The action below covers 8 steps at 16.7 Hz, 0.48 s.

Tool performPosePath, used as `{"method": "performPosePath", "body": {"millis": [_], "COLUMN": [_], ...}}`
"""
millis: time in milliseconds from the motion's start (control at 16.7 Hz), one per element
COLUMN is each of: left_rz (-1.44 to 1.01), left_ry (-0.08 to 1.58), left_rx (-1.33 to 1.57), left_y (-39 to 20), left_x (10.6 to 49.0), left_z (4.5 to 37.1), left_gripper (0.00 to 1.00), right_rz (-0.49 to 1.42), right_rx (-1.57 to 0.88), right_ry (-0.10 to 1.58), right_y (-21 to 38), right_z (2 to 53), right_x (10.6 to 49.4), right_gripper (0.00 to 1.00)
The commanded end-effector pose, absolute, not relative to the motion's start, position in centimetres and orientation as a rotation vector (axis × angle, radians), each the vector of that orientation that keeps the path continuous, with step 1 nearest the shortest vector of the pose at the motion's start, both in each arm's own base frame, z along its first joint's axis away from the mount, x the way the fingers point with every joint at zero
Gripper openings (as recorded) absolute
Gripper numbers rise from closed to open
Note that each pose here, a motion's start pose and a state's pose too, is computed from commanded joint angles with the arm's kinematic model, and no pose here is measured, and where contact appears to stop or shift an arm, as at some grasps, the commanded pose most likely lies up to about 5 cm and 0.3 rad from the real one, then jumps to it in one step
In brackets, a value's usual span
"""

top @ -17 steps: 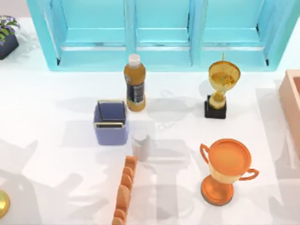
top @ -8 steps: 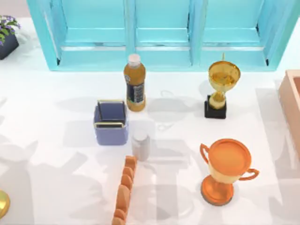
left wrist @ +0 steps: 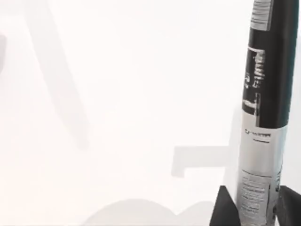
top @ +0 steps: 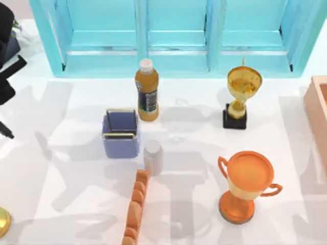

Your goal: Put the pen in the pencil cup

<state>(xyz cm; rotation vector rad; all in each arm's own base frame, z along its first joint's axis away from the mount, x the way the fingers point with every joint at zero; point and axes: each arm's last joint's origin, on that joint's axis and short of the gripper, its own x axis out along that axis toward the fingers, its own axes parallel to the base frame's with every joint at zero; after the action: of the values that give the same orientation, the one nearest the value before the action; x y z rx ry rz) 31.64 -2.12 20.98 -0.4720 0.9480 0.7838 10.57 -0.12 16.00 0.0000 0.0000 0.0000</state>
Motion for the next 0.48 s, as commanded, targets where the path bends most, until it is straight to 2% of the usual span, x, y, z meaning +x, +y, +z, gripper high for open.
{"method": "performPosePath", "body": {"millis": [240,480], "left_rz": [0.791,0.741], "left_ry": [0.674,0.367], "left_rx": [-0.22,-0.074], "left_y": [-11.3,-19.8], "left_x": [31.9,29.5], "left_z": [20.6,20.3], "left_gripper": [0.0,0.0], "right_rz": [0.0,0.0], "right_rx": [0.0,0.0], "right_ry": [0.0,0.0], "right_y": [-0.1,-0.1], "right_z": [16.0,16.0], "right_x": [10.6,10.6], "right_gripper": [1.0,1.0]}}
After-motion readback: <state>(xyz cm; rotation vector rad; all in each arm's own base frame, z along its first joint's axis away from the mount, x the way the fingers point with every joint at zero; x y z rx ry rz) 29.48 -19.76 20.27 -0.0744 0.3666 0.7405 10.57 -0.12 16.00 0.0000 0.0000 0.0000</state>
